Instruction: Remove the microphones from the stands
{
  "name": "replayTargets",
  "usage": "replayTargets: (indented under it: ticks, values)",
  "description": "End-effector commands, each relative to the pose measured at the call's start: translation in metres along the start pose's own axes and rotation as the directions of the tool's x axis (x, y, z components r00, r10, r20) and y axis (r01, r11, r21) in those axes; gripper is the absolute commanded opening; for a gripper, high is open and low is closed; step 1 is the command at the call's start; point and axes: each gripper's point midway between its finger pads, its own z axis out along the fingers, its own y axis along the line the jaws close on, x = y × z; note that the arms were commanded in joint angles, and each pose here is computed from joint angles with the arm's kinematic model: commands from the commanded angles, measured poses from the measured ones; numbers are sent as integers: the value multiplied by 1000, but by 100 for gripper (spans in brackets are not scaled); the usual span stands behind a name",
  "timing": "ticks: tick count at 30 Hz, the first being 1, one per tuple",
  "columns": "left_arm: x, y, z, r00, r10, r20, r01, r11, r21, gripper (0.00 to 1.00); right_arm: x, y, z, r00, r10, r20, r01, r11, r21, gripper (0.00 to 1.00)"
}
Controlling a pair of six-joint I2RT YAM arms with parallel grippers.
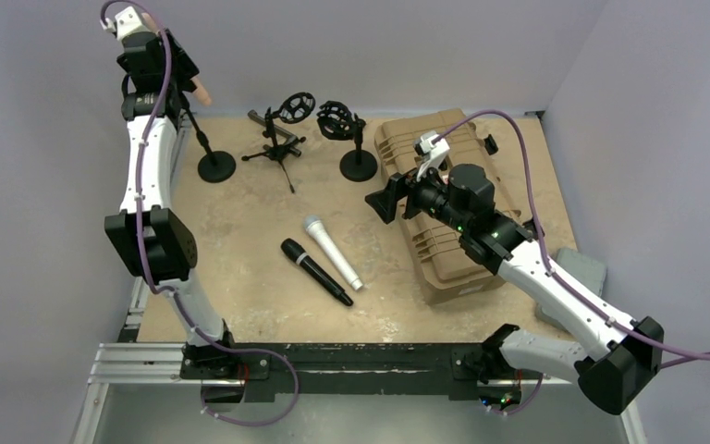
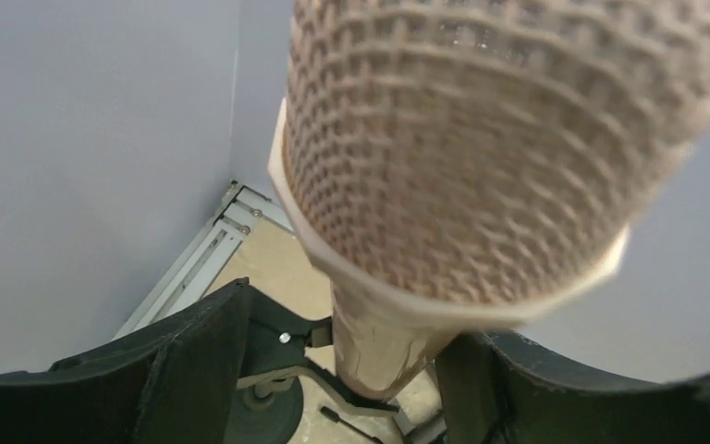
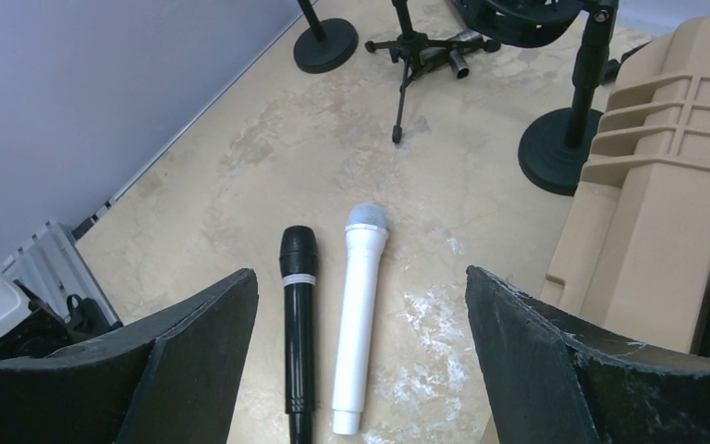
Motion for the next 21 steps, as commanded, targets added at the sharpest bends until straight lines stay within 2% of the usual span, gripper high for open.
replayTargets:
  ticks: [1, 9, 16, 20, 21]
  values:
    - [-49, -18, 0, 988, -3, 157, -9, 997, 79, 61, -19, -2, 1, 999, -21, 43, 20, 999, 24, 81]
    - [-55, -13, -17, 983, 57, 174, -69, 996, 62, 31, -16, -3, 7, 999, -18, 27, 17, 1000, 27, 81]
    - [-68, -1, -65, 982, 82, 168, -87, 996, 23, 14, -14, -5, 13, 1000, -16, 18, 15, 999, 30, 81]
    - [-66, 9, -95, 985, 69, 159, -70, 998, -1, 0, -13, -6, 15, 1000, -10, 13, 9, 1000, 29, 81]
    - [-64, 11, -102, 986, 59, 153, -59, 998, -2, 0, -13, -5, 15, 1000, -8, 13, 8, 1000, 27, 81]
